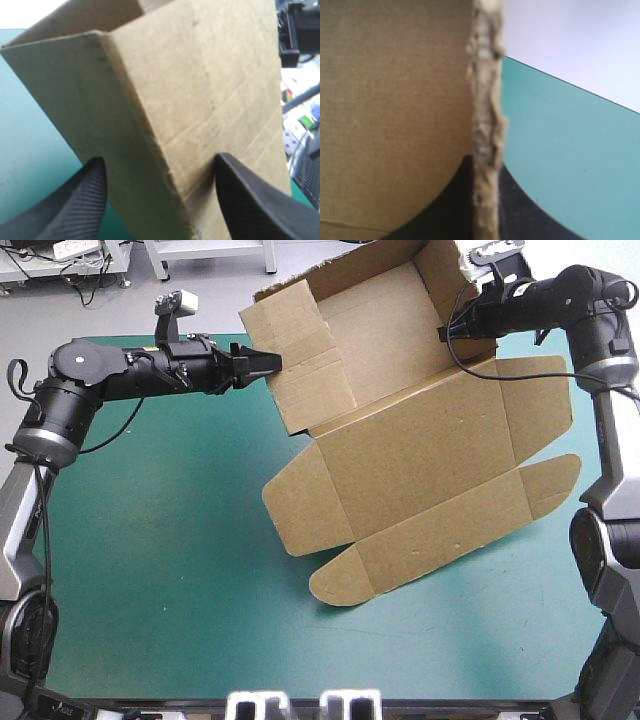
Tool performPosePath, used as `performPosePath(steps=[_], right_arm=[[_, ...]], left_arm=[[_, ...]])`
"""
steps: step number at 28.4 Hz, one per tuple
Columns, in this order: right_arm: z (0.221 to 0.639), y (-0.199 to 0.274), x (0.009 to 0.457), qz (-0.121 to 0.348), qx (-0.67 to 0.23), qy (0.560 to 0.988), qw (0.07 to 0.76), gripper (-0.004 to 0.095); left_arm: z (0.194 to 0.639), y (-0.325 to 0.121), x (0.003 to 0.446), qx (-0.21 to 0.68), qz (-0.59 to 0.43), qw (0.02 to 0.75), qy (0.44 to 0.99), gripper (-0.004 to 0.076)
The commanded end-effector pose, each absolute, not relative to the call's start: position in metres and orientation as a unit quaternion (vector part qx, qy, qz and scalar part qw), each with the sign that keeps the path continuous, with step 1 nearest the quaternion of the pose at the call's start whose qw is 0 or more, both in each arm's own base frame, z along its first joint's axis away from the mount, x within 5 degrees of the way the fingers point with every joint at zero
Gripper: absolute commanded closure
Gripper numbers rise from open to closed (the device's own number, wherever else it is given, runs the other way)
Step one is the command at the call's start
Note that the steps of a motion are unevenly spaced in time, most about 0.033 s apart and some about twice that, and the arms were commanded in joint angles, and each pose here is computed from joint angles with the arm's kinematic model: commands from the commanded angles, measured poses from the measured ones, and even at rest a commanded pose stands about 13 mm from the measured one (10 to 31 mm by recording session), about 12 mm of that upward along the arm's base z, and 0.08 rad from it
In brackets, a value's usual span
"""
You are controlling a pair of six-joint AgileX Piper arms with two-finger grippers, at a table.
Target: Fold the box
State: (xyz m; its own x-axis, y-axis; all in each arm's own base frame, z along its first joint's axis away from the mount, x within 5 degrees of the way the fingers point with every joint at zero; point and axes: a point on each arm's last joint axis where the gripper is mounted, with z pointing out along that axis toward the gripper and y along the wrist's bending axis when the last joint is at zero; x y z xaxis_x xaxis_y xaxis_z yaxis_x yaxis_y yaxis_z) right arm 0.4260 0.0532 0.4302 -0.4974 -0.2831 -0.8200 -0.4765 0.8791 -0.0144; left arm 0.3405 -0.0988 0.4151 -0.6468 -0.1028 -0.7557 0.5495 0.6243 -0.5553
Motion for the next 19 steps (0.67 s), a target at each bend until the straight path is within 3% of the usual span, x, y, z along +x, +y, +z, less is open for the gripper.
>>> performPosePath(steps=[1, 11, 19], right_arm=[[0.464, 0.064, 0.411, 0.119, -0.204, 0.828, 0.508, 0.0930], [0.469, 0.102, 0.415, 0.131, -0.199, 0.798, 0.553, 0.0930], [0.476, 0.101, 0.419, 0.134, -0.173, 0.780, 0.586, 0.0931]], left_arm=[[0.459, -0.101, 0.331, 0.089, -0.418, 0.466, 0.775, 0.0274], [0.442, -0.108, 0.341, 0.052, -0.388, 0.418, 0.820, 0.0288], [0.434, -0.102, 0.341, 0.044, -0.342, 0.400, 0.849, 0.0288]])
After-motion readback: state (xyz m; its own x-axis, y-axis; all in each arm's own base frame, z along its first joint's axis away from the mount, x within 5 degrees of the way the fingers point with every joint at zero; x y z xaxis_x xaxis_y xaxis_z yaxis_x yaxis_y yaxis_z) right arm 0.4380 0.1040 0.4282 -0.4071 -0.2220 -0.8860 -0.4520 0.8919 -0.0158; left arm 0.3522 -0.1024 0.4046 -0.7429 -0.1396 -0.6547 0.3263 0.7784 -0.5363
